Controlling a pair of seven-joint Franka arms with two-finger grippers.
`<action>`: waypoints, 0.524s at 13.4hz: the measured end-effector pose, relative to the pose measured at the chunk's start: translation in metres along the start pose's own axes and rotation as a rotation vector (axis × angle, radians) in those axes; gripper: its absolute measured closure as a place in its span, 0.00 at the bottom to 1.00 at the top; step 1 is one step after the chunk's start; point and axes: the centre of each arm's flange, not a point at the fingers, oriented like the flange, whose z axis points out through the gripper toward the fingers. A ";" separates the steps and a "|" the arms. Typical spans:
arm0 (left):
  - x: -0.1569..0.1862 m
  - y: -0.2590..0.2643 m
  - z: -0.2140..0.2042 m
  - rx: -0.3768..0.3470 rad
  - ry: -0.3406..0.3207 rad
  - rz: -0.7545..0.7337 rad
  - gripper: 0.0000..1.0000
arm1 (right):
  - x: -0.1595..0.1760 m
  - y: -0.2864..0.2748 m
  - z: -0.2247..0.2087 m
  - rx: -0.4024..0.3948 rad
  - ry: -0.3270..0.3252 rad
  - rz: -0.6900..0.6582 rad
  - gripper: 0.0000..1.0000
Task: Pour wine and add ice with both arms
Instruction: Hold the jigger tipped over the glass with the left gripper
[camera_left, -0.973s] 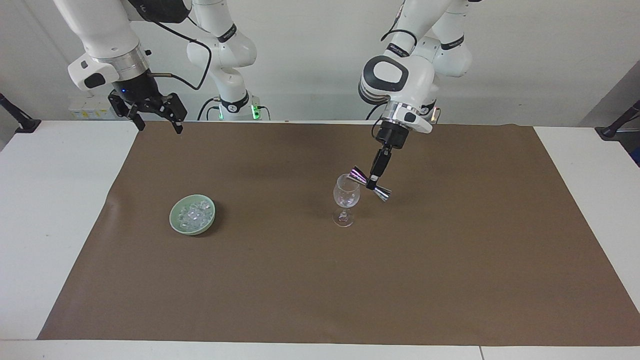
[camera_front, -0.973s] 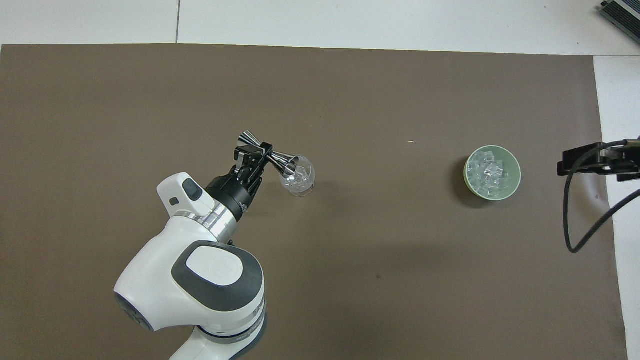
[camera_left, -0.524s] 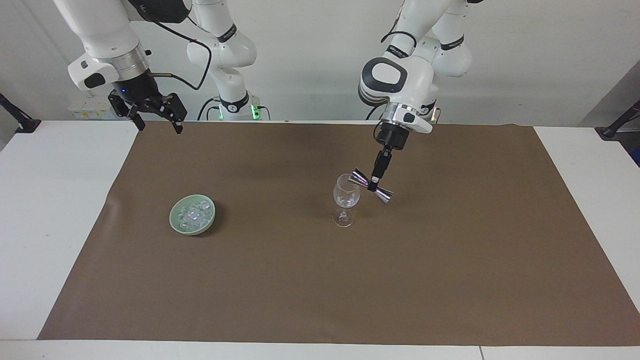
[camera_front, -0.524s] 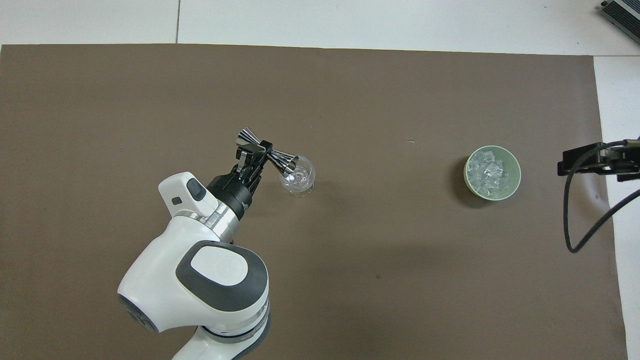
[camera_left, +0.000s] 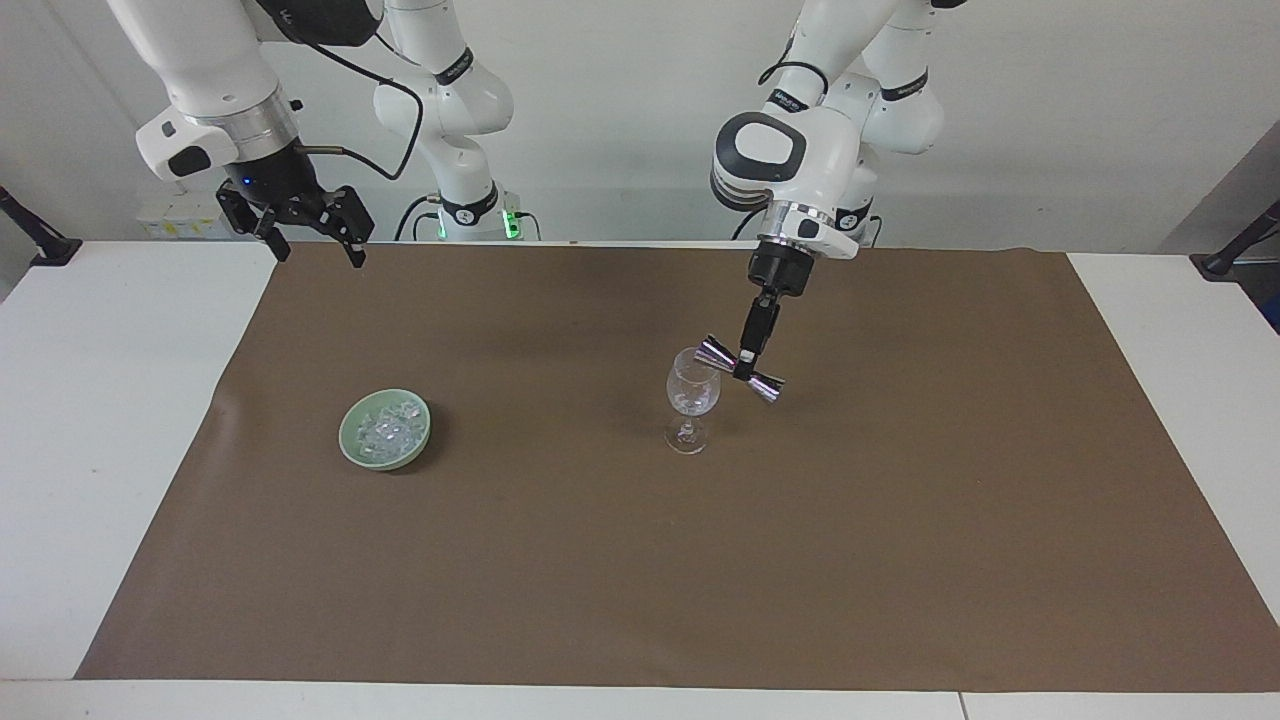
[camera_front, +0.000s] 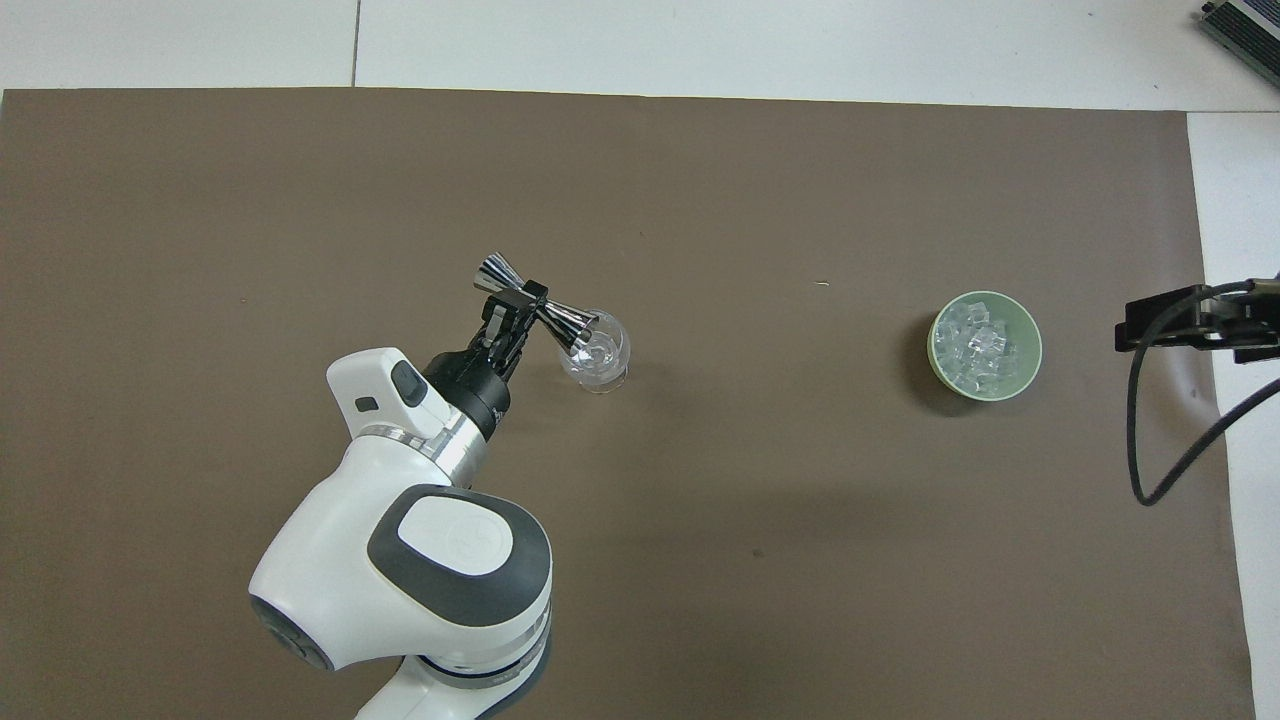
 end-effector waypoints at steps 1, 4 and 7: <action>0.000 0.001 0.000 -0.001 0.002 0.012 0.80 | 0.000 0.000 0.000 0.000 0.000 0.000 0.00; -0.003 0.002 0.000 -0.001 0.010 0.049 0.80 | 0.000 0.000 0.000 0.000 0.000 0.000 0.00; -0.007 0.004 0.000 -0.002 0.020 0.083 0.80 | 0.000 0.000 0.000 0.000 0.000 0.000 0.00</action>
